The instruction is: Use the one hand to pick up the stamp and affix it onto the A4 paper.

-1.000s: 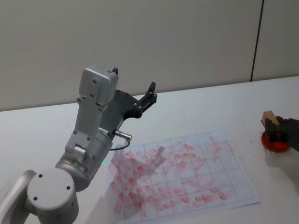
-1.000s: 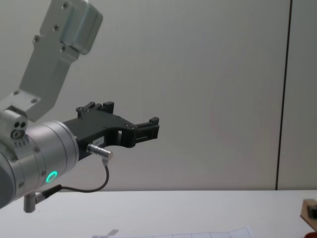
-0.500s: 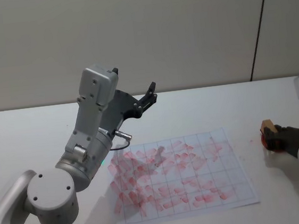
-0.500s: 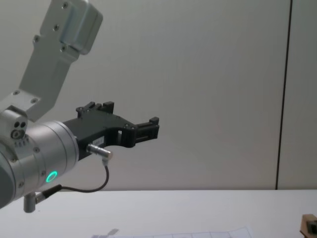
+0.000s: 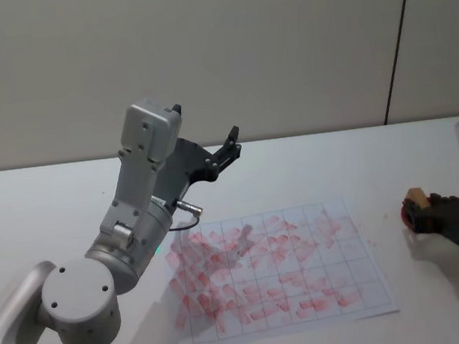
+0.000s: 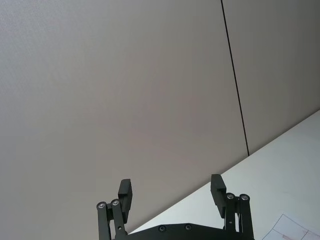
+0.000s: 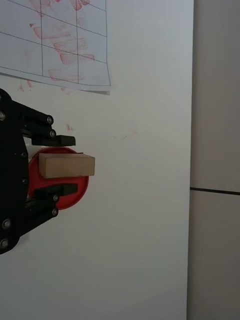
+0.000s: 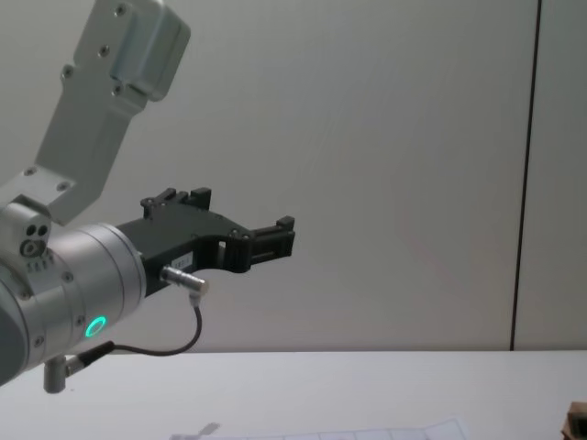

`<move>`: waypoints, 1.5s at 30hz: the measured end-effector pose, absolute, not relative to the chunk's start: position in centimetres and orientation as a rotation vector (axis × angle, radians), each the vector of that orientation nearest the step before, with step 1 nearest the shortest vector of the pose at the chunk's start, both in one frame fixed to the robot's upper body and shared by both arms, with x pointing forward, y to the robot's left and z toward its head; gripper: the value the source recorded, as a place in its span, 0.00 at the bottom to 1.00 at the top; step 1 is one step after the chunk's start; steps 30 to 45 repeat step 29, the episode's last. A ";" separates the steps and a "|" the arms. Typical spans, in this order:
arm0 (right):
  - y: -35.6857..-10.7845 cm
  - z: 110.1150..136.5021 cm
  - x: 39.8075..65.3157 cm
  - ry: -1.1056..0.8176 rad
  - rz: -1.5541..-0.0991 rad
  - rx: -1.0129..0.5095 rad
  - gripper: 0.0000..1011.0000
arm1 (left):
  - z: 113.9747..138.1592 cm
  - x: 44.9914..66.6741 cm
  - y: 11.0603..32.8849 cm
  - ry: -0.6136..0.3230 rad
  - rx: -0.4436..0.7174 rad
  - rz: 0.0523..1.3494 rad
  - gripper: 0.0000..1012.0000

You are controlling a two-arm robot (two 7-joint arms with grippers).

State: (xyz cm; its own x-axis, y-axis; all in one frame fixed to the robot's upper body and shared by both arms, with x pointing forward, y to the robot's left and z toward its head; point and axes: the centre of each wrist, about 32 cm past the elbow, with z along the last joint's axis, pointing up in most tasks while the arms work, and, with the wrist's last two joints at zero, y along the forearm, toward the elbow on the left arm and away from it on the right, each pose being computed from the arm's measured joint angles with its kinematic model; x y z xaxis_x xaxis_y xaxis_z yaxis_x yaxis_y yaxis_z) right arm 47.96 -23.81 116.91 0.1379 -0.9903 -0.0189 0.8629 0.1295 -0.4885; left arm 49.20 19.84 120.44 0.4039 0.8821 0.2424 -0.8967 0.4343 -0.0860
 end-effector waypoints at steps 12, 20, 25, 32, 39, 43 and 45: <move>-24.0 117.4 47.5 0.320 -1.415 -0.382 0.76 | 120.4 49.2 19.8 -0.268 0.061 1.124 0.99; -24.5 118.0 47.2 0.224 -1.429 -0.334 0.98 | 120.4 49.2 19.8 -0.268 0.061 1.124 0.99; -25.0 118.3 47.0 0.162 -1.431 -0.303 0.99 | 120.4 49.2 19.8 -0.268 0.061 1.124 0.99; -25.8 118.5 46.8 0.094 -1.431 -0.270 0.99 | 120.4 49.2 19.8 -0.268 0.061 1.124 0.99; -25.8 118.5 46.8 0.094 -1.431 -0.270 0.99 | 120.4 49.2 19.8 -0.268 0.061 1.124 0.99; -25.8 118.5 46.8 0.094 -1.431 -0.270 0.99 | 120.4 49.2 19.8 -0.268 0.061 1.124 0.99; -25.8 118.5 46.8 0.094 -1.431 -0.270 0.99 | 120.4 49.2 19.8 -0.268 0.061 1.124 0.99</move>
